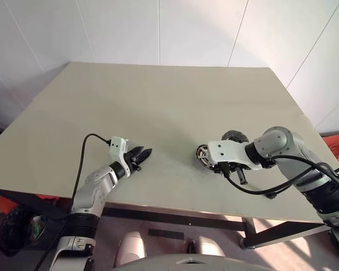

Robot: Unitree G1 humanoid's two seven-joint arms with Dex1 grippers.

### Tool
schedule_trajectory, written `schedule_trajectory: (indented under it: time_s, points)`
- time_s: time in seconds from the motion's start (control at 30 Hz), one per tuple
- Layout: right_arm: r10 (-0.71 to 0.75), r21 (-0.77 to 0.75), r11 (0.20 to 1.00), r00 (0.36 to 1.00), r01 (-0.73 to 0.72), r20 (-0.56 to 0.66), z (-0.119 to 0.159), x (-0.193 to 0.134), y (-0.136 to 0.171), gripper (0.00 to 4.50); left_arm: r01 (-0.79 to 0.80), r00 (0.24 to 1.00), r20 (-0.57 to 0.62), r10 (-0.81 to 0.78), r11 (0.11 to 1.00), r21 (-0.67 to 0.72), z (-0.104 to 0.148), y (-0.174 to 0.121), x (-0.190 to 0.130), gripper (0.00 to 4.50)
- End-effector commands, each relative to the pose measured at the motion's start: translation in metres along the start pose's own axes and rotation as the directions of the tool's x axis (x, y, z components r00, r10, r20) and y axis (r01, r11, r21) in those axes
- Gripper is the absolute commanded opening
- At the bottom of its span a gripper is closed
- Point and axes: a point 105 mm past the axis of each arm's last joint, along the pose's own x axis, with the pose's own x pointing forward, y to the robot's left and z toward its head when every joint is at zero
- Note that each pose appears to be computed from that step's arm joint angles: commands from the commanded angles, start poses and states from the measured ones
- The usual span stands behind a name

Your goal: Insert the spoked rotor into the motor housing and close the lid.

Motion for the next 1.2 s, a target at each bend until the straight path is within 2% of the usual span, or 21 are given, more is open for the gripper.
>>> schedule_trajectory:
  time_s: [0.03, 0.3, 0.47, 0.63, 0.9, 1.13, 1.2]
  points:
    - [-0.082, -0.034, 0.996, 0.996, 0.083, 0.045, 0.027, -0.028, -0.014, 0.02, 0.009, 1.000, 0.015, -0.009, 1.000, -0.002, 0.000, -0.005, 0.004, 2.30]
    - [-0.092, 0.228, 0.971, 0.990, 0.065, 0.108, 0.050, -0.033, -0.028, 0.02, 0.002, 1.000, 0.027, -0.002, 1.000, -0.012, -0.001, -0.006, 0.006, 2.30]
    - [-0.093, 0.489, 0.872, 0.982, 0.002, 0.162, 0.069, -0.031, -0.038, 0.02, -0.005, 1.000, 0.031, 0.005, 1.000, -0.010, 0.001, -0.004, 0.004, 2.30]
    - [-0.058, 0.629, 0.773, 0.978, -0.082, 0.199, 0.085, -0.029, -0.037, 0.02, -0.010, 0.999, 0.031, 0.010, 1.000, -0.007, 0.002, -0.003, 0.002, 2.30]
    - [-0.007, 0.643, 0.751, 0.971, -0.154, 0.240, 0.091, -0.021, -0.030, 0.02, -0.019, 0.999, 0.027, 0.019, 1.000, -0.002, 0.003, -0.001, -0.002, 2.30]
    - [-0.116, 0.658, 0.749, 0.962, -0.079, 0.248, 0.098, -0.027, -0.045, 0.02, -0.020, 1.000, 0.023, 0.020, 1.000, 0.001, 0.003, 0.000, -0.002, 2.30]
    - [-0.206, 0.653, 0.756, 0.931, -0.045, 0.302, 0.108, -0.038, -0.062, 0.02, -0.016, 1.000, 0.025, 0.016, 1.000, 0.003, 0.004, -0.001, -0.001, 2.30]
